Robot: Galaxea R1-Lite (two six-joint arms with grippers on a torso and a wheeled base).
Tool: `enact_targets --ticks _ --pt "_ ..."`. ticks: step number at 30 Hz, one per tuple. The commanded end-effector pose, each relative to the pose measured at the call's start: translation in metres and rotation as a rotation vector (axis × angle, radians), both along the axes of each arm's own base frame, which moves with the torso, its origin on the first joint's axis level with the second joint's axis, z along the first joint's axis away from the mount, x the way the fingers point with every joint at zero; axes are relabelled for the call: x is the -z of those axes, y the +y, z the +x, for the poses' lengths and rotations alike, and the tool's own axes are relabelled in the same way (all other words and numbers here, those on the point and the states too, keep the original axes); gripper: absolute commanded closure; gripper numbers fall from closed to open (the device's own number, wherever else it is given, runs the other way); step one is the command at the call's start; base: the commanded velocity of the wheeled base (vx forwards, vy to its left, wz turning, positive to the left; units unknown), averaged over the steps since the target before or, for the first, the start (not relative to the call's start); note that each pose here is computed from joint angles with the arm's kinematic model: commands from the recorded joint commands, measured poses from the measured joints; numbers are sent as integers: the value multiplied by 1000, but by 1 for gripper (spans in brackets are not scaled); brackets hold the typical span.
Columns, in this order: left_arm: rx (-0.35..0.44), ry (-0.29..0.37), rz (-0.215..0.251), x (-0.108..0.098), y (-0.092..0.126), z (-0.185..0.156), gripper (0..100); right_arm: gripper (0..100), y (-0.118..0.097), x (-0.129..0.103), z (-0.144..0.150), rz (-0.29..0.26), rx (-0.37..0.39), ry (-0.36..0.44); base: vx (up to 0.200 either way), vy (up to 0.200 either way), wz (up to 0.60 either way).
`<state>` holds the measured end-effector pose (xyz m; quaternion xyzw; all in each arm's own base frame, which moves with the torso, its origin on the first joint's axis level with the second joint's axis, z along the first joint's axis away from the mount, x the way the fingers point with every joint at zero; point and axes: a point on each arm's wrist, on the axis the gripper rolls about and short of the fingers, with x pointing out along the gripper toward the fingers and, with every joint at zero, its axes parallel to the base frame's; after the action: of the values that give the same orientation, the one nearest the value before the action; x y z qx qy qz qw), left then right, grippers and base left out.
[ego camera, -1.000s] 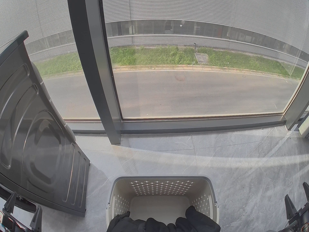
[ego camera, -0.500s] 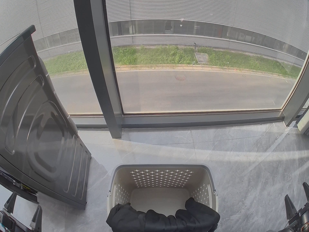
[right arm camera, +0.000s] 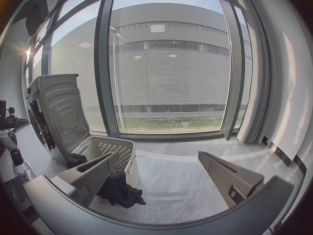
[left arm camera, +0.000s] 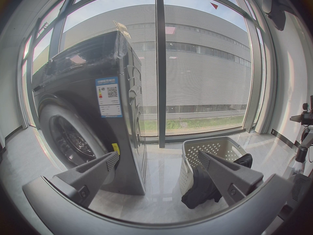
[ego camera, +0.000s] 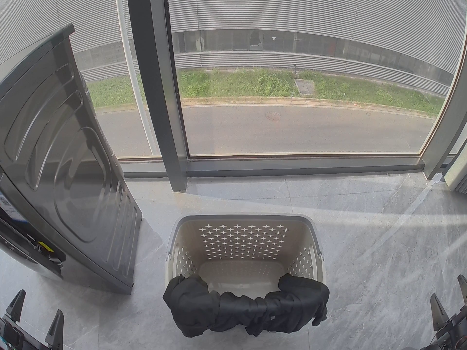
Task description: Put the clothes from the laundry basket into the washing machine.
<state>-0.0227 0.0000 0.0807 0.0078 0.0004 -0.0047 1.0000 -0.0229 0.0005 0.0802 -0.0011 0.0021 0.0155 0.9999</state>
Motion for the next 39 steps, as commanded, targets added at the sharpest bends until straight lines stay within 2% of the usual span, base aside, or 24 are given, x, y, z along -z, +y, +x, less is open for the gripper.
enact_targets --ticks 1,12,18,39 --pt "0 -2 0 5 0 0 0 0 0 5 0 -1 -1 0 -200 0 0" --pt "0 -2 3 5 0 0 0 0 0 5 0 1 -1 2 -200 0 0" --pt "0 -2 0 5 0 0 0 0 0 5 0 1 0 0 0 0 0" --pt "1 -2 -2 5 0 0 0 0 0 5 0 -1 -1 0 0 200 0"
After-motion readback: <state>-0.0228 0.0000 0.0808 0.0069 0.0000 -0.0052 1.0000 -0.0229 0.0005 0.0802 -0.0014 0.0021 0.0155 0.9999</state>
